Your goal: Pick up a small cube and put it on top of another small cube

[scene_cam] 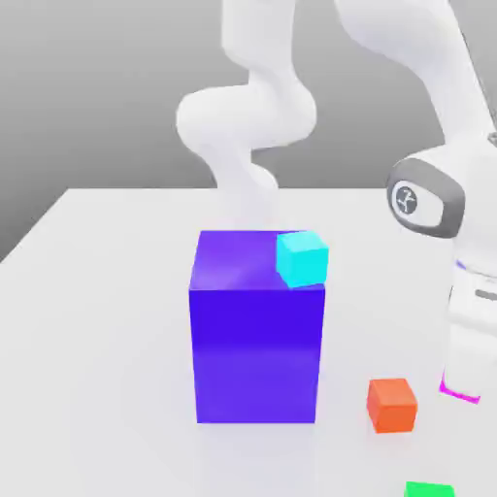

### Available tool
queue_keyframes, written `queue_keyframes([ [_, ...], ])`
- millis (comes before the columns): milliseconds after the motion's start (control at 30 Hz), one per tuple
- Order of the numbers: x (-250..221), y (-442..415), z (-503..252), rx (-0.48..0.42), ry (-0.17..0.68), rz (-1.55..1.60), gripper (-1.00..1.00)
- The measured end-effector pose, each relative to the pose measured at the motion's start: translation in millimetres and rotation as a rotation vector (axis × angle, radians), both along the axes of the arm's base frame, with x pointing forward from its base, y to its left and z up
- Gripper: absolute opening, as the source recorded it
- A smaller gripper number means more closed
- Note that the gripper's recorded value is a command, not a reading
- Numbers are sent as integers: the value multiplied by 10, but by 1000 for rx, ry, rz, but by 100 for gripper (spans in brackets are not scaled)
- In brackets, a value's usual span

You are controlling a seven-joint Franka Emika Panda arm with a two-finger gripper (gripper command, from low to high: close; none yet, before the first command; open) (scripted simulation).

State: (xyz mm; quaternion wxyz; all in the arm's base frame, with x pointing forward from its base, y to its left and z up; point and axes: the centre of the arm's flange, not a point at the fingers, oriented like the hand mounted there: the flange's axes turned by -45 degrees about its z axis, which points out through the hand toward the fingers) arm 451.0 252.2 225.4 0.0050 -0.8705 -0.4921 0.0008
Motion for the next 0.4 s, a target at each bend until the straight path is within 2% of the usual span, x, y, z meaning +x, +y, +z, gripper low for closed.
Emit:
queue_keyframes([
  [167,740,-450,122,-5,-4,-41,-100],
  [267,844,-521,-250,-7,-4,-46,-100],
  [300,848,-528,-380,-7,-5,-46,100],
  [400,848,-528,-380,-7,-5,-46,100],
])
